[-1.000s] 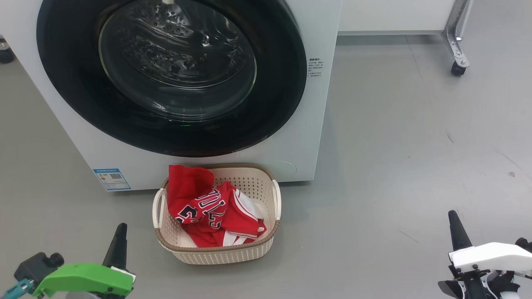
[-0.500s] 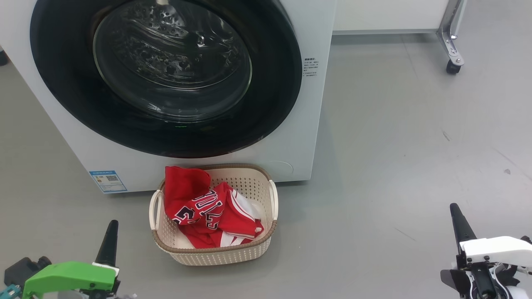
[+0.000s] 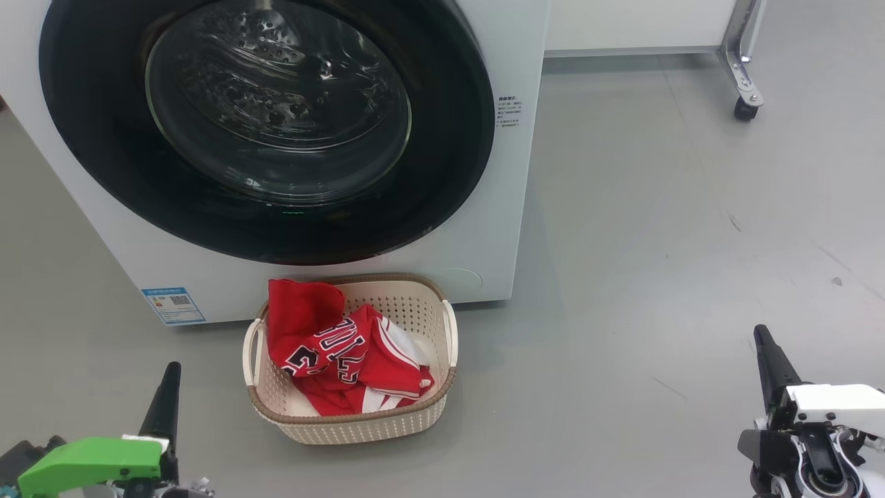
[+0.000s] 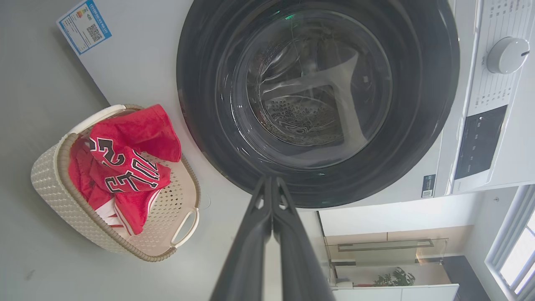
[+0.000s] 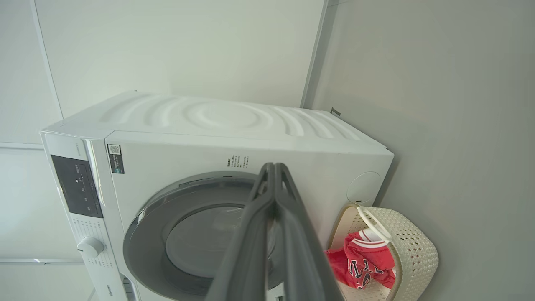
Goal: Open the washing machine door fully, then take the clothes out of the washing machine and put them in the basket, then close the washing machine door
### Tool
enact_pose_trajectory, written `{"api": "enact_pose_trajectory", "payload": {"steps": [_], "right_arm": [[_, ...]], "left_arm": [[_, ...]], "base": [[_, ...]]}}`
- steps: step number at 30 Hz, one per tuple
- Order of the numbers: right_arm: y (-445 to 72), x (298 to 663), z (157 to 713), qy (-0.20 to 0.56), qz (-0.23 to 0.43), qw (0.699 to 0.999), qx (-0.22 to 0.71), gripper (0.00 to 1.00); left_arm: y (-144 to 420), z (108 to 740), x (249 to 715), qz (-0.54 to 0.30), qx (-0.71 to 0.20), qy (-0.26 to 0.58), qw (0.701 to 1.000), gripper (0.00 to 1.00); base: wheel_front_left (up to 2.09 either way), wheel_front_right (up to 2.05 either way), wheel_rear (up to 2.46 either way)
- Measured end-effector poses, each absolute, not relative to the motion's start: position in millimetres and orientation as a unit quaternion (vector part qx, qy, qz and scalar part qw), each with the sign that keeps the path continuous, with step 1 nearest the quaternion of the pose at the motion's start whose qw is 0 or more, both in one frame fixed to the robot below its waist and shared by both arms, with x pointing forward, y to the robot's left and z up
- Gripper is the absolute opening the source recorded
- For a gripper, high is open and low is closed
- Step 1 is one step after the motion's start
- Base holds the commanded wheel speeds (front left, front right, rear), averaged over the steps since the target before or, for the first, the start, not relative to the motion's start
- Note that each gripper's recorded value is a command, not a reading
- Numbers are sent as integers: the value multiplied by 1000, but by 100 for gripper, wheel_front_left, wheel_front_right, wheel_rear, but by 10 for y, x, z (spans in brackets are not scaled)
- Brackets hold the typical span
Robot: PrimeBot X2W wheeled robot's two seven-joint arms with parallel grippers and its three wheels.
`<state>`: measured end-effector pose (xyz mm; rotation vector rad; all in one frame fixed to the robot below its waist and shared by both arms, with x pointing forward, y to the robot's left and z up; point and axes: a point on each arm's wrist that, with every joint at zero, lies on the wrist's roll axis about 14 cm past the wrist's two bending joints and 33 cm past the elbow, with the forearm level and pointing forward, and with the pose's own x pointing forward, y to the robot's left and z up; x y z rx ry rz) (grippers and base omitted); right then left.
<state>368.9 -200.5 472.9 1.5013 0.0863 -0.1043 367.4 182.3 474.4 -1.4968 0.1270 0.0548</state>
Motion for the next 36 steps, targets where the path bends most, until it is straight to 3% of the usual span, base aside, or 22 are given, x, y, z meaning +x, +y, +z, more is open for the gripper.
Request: {"api": "enact_pose_trajectory", "payload": {"steps": [7,36], "right_arm": [[-2048,3721,4775,25,-45,703,709,0],[-2052,3737,4773,25,-46,702,710,0]], "left_arm": [[1859,4764,3711,27,-707,46,705,0],[1858,4742,3716,29,-708,48,704,0]], "base": [[0,0,0],[0,0,0]]}}
